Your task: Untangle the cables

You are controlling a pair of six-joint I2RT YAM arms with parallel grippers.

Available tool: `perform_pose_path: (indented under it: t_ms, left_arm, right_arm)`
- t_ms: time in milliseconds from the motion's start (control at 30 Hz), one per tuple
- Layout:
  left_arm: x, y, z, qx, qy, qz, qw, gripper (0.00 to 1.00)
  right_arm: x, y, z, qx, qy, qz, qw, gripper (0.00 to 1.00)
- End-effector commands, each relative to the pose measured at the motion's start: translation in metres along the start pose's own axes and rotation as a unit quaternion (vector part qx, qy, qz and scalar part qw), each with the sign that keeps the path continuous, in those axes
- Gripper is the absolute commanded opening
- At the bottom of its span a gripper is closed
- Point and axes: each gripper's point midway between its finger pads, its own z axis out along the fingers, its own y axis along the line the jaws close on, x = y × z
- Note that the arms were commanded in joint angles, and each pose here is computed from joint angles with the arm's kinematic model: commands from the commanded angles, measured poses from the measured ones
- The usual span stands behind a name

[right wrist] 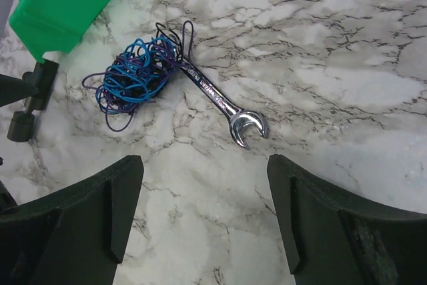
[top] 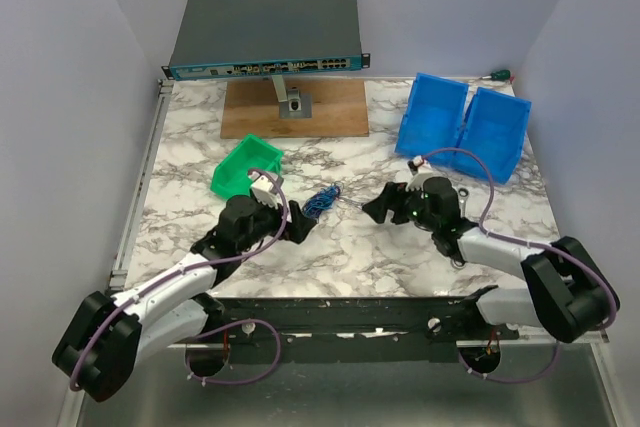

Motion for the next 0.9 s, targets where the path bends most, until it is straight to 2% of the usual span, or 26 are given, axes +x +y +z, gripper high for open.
perform_pose_path:
  t_ms: [0, 300, 600, 700, 867]
  left_arm:
    - [-0.014, -0.007, 0.007, 0.015, -0.007, 0.008, 1.0, 0.98]
    - [-0.013, 0.006, 0.032, -0.024, 0.033, 0.001, 0.999, 0.93]
    - [-0.013, 0.015, 0.038, -0.048, 0.04, -0.007, 0.998, 0.93]
    - [-0.017, 0.013, 0.039, -0.044, 0.033, -0.008, 0.998, 0.93]
    - [-0.021, 0.011, 0.036, -0.042, 0.027, -0.002, 0.999, 0.93]
  right_arm:
    - [-0.016, 0.024, 0.02, -0.044, -0.006, -0.013, 0.999, 0.81]
    - [-0.031, 0.041, 0.075, -0.084, 0.026, -0.005, 0.996, 0.69]
    - [0.003, 0.06, 0.103, -0.137, 0.062, -0.016, 0.988, 0.6]
    - [0.01, 0.062, 0.108, -0.136, 0.072, -0.025, 0.988, 0.47]
    - [0.005, 0.06, 0.106, -0.121, 0.063, -0.033, 0.99, 0.09]
